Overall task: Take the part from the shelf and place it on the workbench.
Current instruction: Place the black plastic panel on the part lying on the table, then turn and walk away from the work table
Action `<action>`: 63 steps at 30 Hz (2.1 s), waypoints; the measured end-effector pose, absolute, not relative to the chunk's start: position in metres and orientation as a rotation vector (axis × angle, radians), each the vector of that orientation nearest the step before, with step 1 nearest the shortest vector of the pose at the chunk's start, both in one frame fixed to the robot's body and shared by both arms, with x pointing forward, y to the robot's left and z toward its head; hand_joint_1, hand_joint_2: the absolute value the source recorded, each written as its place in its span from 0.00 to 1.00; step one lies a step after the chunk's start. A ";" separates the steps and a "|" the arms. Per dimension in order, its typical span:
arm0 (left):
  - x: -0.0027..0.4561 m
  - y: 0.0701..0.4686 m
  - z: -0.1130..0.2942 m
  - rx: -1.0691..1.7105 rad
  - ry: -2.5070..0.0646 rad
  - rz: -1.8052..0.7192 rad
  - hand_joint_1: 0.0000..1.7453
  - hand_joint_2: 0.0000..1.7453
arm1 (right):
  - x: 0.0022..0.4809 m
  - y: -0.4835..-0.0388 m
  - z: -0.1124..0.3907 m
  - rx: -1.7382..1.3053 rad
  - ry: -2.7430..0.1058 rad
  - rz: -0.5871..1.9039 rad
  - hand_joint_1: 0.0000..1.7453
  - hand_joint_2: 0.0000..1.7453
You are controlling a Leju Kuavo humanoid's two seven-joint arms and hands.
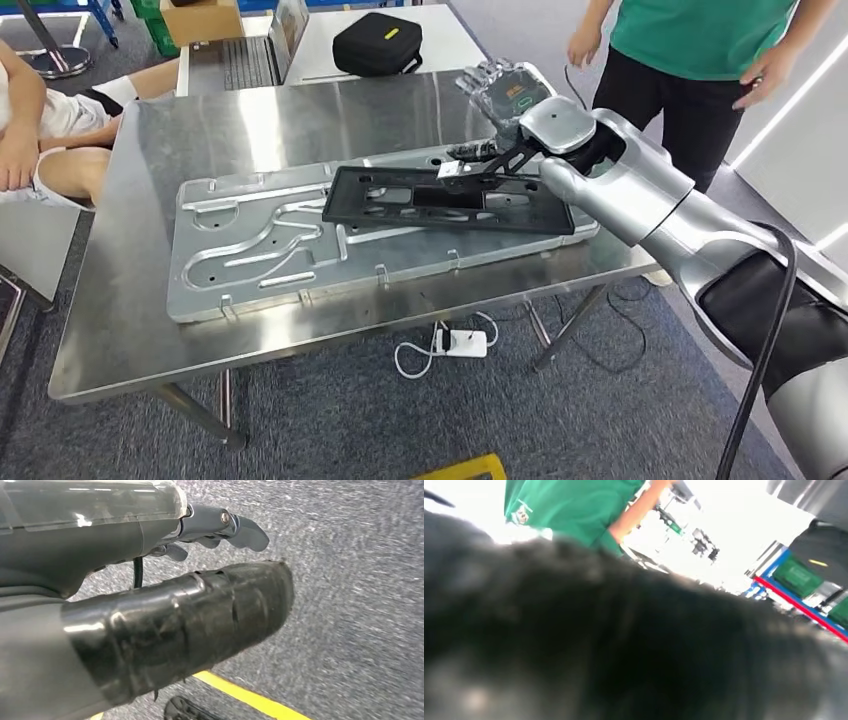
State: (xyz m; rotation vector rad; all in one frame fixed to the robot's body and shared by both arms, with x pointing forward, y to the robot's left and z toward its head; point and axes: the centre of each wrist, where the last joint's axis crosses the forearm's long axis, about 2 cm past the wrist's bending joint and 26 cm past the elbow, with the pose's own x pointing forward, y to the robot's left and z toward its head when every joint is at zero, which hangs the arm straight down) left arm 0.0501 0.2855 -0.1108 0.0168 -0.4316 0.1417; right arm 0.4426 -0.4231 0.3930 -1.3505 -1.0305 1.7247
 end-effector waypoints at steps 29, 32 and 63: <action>0.052 0.280 -0.110 0.005 -0.433 0.143 0.00 0.00 | 0.435 -0.440 0.428 -1.413 -1.053 1.652 0.00 0.00; 0.052 0.280 -0.110 0.004 -0.434 0.143 0.00 0.00 | 0.434 -0.444 0.429 -1.416 -1.044 1.649 0.00 0.00; 0.054 0.279 -0.110 0.002 -0.444 0.157 0.00 0.00 | 0.430 -0.451 0.432 -1.431 -1.035 1.633 0.00 0.00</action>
